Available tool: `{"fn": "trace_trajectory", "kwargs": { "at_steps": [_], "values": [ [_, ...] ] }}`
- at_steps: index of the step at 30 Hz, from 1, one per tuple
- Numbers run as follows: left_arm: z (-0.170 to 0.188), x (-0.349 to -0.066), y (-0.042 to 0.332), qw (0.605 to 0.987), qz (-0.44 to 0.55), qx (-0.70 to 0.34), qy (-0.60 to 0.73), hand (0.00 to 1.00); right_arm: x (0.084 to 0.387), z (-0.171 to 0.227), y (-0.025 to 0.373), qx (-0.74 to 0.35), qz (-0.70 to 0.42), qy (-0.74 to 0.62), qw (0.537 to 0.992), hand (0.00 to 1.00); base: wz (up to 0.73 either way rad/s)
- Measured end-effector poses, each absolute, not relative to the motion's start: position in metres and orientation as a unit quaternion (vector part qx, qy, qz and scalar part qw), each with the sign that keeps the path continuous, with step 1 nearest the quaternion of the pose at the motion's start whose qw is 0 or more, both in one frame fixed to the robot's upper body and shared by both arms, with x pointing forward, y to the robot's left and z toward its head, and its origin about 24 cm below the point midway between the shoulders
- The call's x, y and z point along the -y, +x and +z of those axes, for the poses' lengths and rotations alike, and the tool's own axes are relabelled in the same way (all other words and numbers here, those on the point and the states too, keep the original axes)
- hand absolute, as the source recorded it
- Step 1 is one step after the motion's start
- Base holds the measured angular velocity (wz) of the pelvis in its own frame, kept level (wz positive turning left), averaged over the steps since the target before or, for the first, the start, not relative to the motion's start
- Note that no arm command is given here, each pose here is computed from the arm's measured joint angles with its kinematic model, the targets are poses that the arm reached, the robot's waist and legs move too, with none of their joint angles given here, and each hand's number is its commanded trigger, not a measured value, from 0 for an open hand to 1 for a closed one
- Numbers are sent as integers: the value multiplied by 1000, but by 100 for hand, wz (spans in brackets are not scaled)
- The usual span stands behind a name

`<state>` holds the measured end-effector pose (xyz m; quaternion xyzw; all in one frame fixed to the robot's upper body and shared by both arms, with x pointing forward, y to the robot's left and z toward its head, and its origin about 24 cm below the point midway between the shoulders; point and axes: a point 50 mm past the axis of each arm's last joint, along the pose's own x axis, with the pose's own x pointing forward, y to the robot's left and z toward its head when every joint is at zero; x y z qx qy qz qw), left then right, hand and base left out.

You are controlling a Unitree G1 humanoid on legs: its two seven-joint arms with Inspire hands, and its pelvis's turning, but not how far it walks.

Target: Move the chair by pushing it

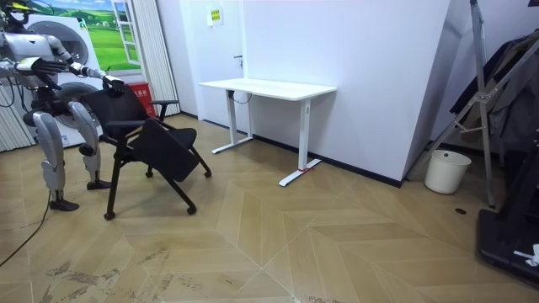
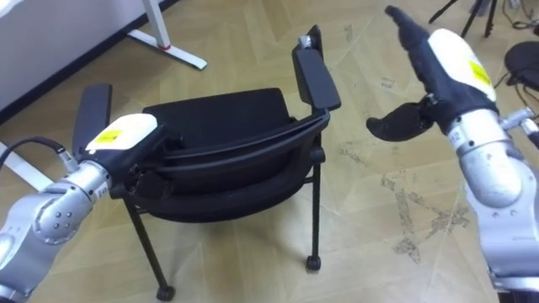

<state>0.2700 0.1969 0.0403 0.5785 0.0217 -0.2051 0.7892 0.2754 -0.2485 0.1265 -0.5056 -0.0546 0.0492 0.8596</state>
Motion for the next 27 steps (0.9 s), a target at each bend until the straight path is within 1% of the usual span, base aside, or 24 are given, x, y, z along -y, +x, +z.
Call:
{"fn": "trace_trajectory", "kwargs": {
  "at_steps": [5,20,27],
  "values": [
    [42,-197,272,787,-210,-23,580,100,242,120,276,34,85,-538,838,0,3],
    [43,-196,273,786,-216,-28,578,100,234,128,281,21,127,-571,811,0,0],
    [43,-188,279,780,-228,-15,582,100,205,126,288,47,176,-583,792,0,2]
  ]
}}
